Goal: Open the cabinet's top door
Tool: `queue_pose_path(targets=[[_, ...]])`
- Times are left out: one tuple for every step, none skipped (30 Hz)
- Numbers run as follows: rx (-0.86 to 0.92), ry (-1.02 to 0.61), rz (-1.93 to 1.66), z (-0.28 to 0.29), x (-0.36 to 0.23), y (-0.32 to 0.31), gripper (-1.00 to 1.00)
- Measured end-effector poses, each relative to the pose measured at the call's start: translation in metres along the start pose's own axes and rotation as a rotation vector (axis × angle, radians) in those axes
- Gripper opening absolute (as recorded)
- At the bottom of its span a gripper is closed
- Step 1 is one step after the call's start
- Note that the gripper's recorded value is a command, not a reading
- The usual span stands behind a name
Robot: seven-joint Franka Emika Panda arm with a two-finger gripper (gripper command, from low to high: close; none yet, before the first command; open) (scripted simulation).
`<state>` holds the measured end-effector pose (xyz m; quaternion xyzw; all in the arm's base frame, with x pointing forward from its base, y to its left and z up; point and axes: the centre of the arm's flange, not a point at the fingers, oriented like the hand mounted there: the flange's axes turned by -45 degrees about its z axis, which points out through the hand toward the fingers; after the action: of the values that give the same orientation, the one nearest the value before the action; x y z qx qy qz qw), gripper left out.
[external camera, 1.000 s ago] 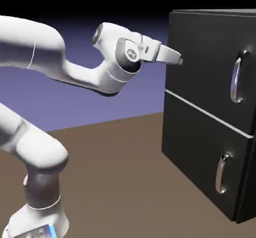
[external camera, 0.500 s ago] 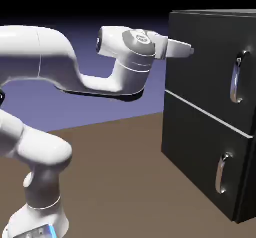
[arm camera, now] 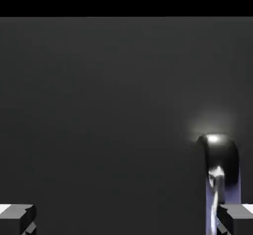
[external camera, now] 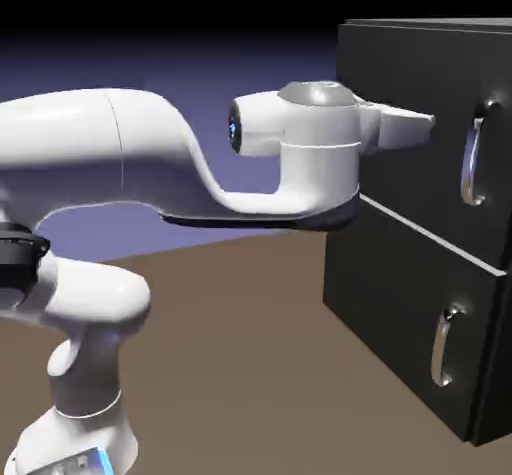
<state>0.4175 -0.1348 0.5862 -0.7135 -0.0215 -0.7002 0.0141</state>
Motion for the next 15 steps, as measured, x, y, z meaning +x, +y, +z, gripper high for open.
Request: queue_pose_path(targets=[[-0.002, 0.004, 0.002, 0.003, -0.005, 0.006, 0.0], [-0.003, 0.007, 0.003, 0.006, -0.01, 0.012, 0.0], [-0.005, 0.01, 0.005, 0.009, -0.015, 0.018, 0.0], [-0.006, 0.013, 0.006, 0.012, -0.02, 0.024, 0.0], [-0.007, 0.015, 0.007, 0.015, -0.025, 0.03, 0.0], [-0.009, 0.017, 0.008, 0.019, -0.031, 0.035, 0.0], [-0.01, 0.018, 0.009, 0.022, -0.037, 0.041, 0.0], [-0.011, 0.019, 0.01, 0.025, -0.043, 0.047, 0.0], [-0.011, 0.019, 0.01, 0.026, -0.045, 0.049, 0.0], [-0.011, 0.019, 0.01, 0.026, -0.045, 0.049, 0.0], [-0.011, 0.019, 0.012, 0.036, -0.045, 0.05, 0.0], [-0.011, 0.019, 0.012, 0.046, -0.045, 0.05, 0.0], [-0.011, 0.019, 0.012, 0.056, -0.045, 0.05, 0.0], [-0.011, 0.019, 0.012, 0.066, -0.044, 0.05, 0.0], [-0.011, 0.019, 0.01, 0.076, -0.044, 0.05, 0.0]])
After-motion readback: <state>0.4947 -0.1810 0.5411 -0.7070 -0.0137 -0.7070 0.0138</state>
